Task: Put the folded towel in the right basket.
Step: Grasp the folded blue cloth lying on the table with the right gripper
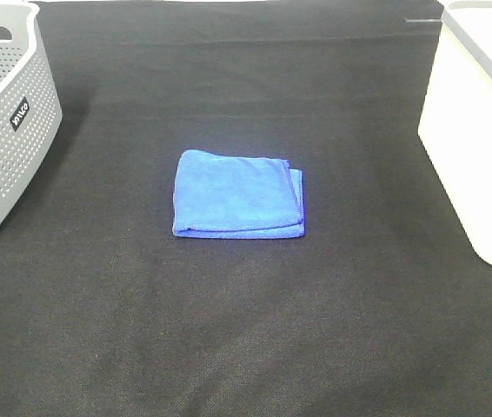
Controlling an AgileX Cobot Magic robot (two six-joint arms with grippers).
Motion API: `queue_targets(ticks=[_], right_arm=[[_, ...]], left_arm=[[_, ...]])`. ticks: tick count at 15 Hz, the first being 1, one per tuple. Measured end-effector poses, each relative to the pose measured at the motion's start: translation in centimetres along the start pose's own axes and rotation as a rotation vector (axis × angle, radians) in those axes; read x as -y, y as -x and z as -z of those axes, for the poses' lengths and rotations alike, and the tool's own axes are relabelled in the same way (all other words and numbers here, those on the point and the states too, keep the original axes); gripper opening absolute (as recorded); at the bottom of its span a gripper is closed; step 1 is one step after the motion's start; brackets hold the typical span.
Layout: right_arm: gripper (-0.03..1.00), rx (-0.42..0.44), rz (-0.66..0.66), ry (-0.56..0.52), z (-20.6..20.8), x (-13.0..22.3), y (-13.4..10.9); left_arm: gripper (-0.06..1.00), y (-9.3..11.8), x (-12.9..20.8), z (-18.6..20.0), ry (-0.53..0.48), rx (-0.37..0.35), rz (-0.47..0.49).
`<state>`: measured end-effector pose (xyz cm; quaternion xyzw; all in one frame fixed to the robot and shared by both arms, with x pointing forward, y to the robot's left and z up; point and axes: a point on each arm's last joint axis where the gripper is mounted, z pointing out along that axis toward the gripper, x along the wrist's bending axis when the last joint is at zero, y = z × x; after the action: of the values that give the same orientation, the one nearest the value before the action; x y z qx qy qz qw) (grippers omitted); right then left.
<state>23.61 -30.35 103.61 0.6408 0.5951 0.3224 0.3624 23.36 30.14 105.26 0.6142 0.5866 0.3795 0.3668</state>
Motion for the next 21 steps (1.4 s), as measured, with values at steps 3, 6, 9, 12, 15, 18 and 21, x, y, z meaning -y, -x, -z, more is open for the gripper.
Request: queue_targets(ticks=[3, 6, 9, 12, 15, 18, 21], right_arm=[[0.89, 0.000, 0.000, 0.000, 0.00, 0.00, 0.00], [0.89, 0.000, 0.000, 0.000, 0.00, 0.00, 0.00], [0.89, 0.000, 0.000, 0.000, 0.00, 0.00, 0.00], [0.89, 0.000, 0.000, 0.000, 0.00, 0.00, 0.00], [0.89, 0.000, 0.000, 0.000, 0.00, 0.00, 0.00], [0.89, 0.000, 0.000, 0.000, 0.00, 0.00, 0.00], [0.89, -0.006, -0.003, 0.000, 0.00, 0.00, -0.06]], left_arm=[[0.99, 0.00, 0.00, 0.00, 0.000, 0.000, 0.000], [0.99, 0.00, 0.00, 0.00, 0.000, 0.000, 0.000], [0.99, 0.00, 0.00, 0.00, 0.000, 0.000, 0.000], [0.99, 0.00, 0.00, 0.00, 0.000, 0.000, 0.000], [0.99, 0.00, 0.00, 0.00, 0.000, 0.000, 0.000], [0.99, 0.00, 0.00, 0.00, 0.000, 0.000, 0.000], [0.99, 0.00, 0.00, 0.00, 0.000, 0.000, 0.000]])
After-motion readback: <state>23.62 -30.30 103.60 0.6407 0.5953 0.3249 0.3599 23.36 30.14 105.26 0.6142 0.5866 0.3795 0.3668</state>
